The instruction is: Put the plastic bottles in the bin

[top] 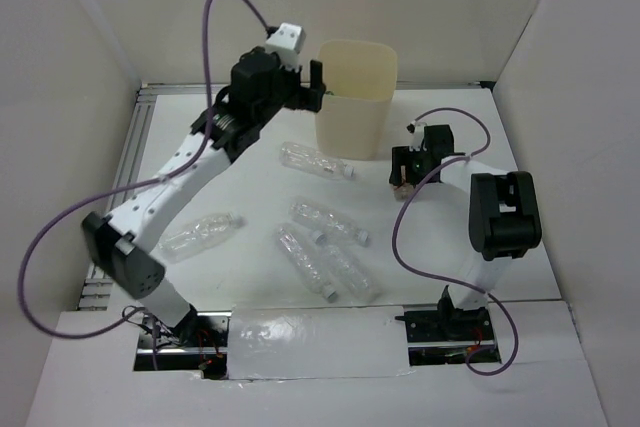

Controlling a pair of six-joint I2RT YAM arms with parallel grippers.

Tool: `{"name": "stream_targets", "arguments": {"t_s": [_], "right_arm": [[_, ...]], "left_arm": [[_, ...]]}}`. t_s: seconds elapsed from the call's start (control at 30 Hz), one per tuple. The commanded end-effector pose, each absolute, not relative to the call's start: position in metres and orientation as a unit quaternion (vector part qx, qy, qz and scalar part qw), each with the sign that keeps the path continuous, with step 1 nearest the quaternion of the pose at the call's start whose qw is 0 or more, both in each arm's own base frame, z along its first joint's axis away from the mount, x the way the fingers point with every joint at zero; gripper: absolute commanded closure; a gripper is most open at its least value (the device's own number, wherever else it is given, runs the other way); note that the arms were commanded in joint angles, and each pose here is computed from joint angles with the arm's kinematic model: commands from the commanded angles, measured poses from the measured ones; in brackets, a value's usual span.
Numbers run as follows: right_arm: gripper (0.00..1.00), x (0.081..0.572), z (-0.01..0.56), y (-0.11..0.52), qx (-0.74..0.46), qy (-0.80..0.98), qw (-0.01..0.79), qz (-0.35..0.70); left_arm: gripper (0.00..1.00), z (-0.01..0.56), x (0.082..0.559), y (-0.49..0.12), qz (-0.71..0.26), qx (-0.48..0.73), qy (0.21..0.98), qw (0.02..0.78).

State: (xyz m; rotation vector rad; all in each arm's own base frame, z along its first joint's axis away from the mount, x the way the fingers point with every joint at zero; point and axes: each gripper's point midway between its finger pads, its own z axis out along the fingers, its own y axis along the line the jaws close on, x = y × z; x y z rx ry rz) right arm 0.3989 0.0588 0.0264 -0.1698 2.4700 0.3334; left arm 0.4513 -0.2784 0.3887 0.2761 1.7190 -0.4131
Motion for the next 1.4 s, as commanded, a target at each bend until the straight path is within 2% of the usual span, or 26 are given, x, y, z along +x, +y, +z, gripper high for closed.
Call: {"name": "stream_targets", "arguments": {"t_s": [0.0,0.03,0.07,0.1,0.17,0.23,0.3,0.47,0.63,0.7,0.77,0.93,1.1,1.2,1.23,1.27,1.33,1.37], "right_arm": [[0.21,0.422,0.033,0.052,-0.042,0.934,0.344,0.087],[0.27,0.422,0.033,0.052,-0.042,0.934,0.344,0.087],[0.33,0.419,0.032,0.053,-0.037,0.936,0.339,0.089],[0.49,0.42,0.037,0.055,-0.039,0.933,0.345,0.094],[0.63,0.419,0.058,0.048,-0.038,0.925,0.363,0.109],[0.75,0.417,0.08,0.044,-0.051,0.915,0.384,0.114],[0.77,0.423,0.128,0.032,-0.058,0.893,0.433,0.103],[0.77,0.443,0.269,0.009,-0.083,0.812,0.574,0.066],[0.77,0.446,0.364,0.025,-0.143,0.72,0.673,0.087],[0.77,0.449,0.385,0.039,-0.162,0.692,0.695,0.11],[0.76,0.455,0.411,0.056,-0.184,0.66,0.718,0.123],[0.72,0.486,0.409,0.105,-0.225,0.647,0.705,0.184],[0.71,0.505,0.422,0.149,-0.253,0.629,0.704,0.211],[0.54,0.521,0.405,0.167,-0.262,0.645,0.682,0.224],[0.42,0.523,0.4,0.174,-0.267,0.648,0.674,0.232],[0.14,0.529,0.385,0.175,-0.264,0.663,0.66,0.236],[0.0,0.528,0.392,0.178,-0.272,0.658,0.659,0.243],[0.0,0.53,0.386,0.181,-0.27,0.663,0.652,0.251]], "left_arm": [[0.0,0.354,0.407,-0.228,-0.104,0.139,0.781,0.6],[0.0,0.301,0.395,-0.211,-0.072,0.145,0.816,0.555],[0.0,0.279,0.38,-0.202,-0.066,0.144,0.834,0.529],[0.0,0.276,0.364,-0.192,-0.071,0.135,0.837,0.526],[0.0,0.234,0.34,-0.185,-0.097,0.101,0.868,0.477],[0.0,0.22,0.322,-0.19,-0.145,0.033,0.884,0.444],[0.0,0.196,0.311,-0.189,-0.154,-0.019,0.901,0.406],[0.0,0.162,0.286,-0.153,-0.085,-0.163,0.922,0.34],[0.0,0.152,0.259,-0.13,-0.033,-0.336,0.905,0.258],[0.0,0.142,0.252,-0.125,-0.023,-0.406,0.887,0.222],[0.0,0.136,0.245,-0.119,-0.012,-0.433,0.878,0.204],[0.0,0.144,0.251,-0.088,-0.003,-0.519,0.82,0.24],[0.0,0.133,0.234,-0.056,0.026,-0.592,0.776,0.217],[0.0,0.112,0.222,-0.047,0.035,-0.618,0.764,0.183],[0.0,0.108,0.22,-0.047,0.031,-0.625,0.761,0.171],[0.0,0.099,0.214,-0.04,0.044,-0.643,0.747,0.163],[0.0,0.087,0.213,-0.038,0.043,-0.658,0.737,0.147],[0.0,0.081,0.214,-0.035,0.039,-0.671,0.727,0.144]]}}
